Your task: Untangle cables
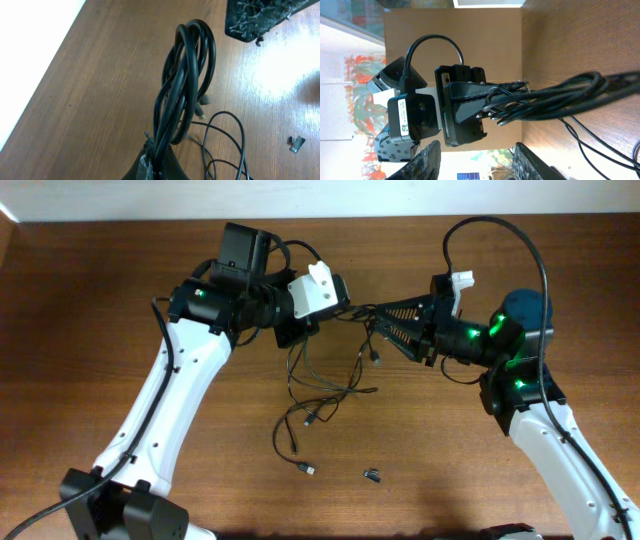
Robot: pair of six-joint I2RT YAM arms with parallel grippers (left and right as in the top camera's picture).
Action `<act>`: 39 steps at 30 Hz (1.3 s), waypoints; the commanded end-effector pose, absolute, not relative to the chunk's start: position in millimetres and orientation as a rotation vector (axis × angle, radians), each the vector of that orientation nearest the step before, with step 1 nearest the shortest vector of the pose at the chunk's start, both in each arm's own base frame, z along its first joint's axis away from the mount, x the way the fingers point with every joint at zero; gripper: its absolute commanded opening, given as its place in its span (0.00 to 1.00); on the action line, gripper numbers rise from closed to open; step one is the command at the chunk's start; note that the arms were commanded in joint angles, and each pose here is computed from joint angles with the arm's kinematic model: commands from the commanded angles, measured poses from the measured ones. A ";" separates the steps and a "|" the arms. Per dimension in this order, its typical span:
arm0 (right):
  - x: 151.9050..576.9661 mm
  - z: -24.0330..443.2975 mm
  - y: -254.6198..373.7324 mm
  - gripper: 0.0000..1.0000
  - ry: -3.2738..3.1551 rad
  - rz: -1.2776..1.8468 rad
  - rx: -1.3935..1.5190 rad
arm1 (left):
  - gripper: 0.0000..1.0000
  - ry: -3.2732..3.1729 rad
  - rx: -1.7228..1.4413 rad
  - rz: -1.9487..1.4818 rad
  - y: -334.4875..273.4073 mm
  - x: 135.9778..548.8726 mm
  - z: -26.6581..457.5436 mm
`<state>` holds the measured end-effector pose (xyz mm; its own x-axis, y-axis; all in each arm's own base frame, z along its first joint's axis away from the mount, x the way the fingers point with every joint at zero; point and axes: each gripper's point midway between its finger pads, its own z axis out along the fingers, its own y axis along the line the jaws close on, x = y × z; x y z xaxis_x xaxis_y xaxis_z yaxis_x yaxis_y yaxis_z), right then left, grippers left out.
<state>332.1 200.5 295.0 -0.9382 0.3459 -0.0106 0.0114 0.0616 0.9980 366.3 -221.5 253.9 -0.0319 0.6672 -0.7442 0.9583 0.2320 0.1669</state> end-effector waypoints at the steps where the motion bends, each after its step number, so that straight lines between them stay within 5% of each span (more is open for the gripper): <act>1: 341.0 298.5 197.6 0.43 2.051 1.914 0.408 | 0.00 1.778 1.465 -0.587 -228.5 363.3 258.8; 6: 351.1 297.5 192.6 0.41 2.018 1.867 0.466 | 0.00 1.783 1.450 -0.655 -236.5 356.1 261.6; 21: 352.6 296.6 191.7 0.04 2.007 1.825 0.415 | 0.00 1.746 1.508 -0.670 -257.1 343.1 261.2; 39: 296.2 304.1 211.0 0.04 1.884 1.737 -0.467 | 0.00 1.865 1.209 -0.444 -239.6 402.8 275.8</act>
